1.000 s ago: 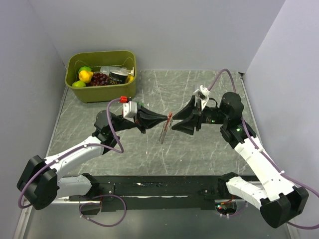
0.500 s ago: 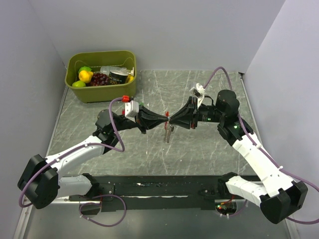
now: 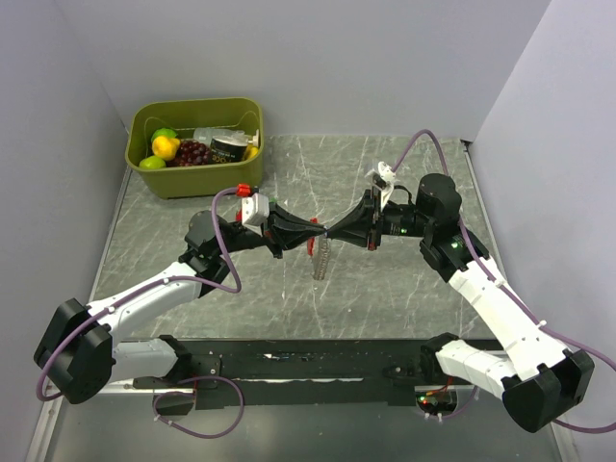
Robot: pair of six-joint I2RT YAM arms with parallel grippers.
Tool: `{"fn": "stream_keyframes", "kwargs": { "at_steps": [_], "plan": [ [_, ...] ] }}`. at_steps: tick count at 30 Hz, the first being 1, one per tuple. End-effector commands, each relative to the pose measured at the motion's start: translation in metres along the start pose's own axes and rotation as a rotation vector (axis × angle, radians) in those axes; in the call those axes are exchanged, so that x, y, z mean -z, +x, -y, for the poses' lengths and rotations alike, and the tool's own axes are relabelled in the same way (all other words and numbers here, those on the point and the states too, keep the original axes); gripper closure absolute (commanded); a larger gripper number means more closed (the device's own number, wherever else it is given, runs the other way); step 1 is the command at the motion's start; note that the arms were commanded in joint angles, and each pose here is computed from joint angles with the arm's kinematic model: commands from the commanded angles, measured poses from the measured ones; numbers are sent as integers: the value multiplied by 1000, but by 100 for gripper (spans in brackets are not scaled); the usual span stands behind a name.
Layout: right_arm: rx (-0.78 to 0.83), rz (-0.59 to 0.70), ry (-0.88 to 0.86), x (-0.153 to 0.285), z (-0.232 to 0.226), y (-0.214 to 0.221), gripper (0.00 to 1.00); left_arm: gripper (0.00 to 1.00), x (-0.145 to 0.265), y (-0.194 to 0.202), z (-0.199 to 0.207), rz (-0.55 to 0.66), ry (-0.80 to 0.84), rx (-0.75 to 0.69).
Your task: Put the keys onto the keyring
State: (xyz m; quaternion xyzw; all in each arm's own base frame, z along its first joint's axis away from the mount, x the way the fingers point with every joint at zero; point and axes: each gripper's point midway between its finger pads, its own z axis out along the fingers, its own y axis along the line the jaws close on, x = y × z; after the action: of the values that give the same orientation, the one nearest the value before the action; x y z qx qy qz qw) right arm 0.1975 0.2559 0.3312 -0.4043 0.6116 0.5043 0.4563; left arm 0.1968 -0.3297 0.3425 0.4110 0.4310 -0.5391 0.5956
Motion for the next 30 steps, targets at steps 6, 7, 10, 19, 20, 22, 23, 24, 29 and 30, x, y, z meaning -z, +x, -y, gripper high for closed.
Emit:
{"fn": "stream_keyframes", "kwargs": {
  "at_steps": [6, 7, 10, 19, 20, 22, 23, 24, 29, 30],
  "plan": [
    [43, 17, -8, 1, -5, -13, 100, 99, -6, -33, 10, 76, 52, -81],
    [44, 16, -10, 1, -6, -13, 100, 99, -7, -33, 9, 78, 52, -82],
    [42, 9, -6, 2, -6, -9, 100, 99, -7, -34, 9, 80, 52, -82],
    [48, -6, 3, 5, -6, -1, 87, 99, -6, -38, 9, 83, 40, -96],
    [49, -6, 3, 6, -7, -1, 80, 99, -6, -37, 8, 78, 41, -95],
    [60, 1, 8, 7, -9, -3, 61, 99, -6, -37, 9, 77, 44, -97],
    [74, 11, 15, 9, -10, -5, 52, 99, -6, -37, 9, 79, 46, -96],
    [84, 16, 21, 10, -10, -7, 48, 99, -6, -36, 9, 78, 45, -95],
    [124, 26, 45, 18, -12, -14, 34, 99, -6, -35, 10, 73, 52, -94],
    [123, 26, 49, 19, -12, -14, 34, 99, -6, -34, 10, 71, 55, -95]
  ]
}}
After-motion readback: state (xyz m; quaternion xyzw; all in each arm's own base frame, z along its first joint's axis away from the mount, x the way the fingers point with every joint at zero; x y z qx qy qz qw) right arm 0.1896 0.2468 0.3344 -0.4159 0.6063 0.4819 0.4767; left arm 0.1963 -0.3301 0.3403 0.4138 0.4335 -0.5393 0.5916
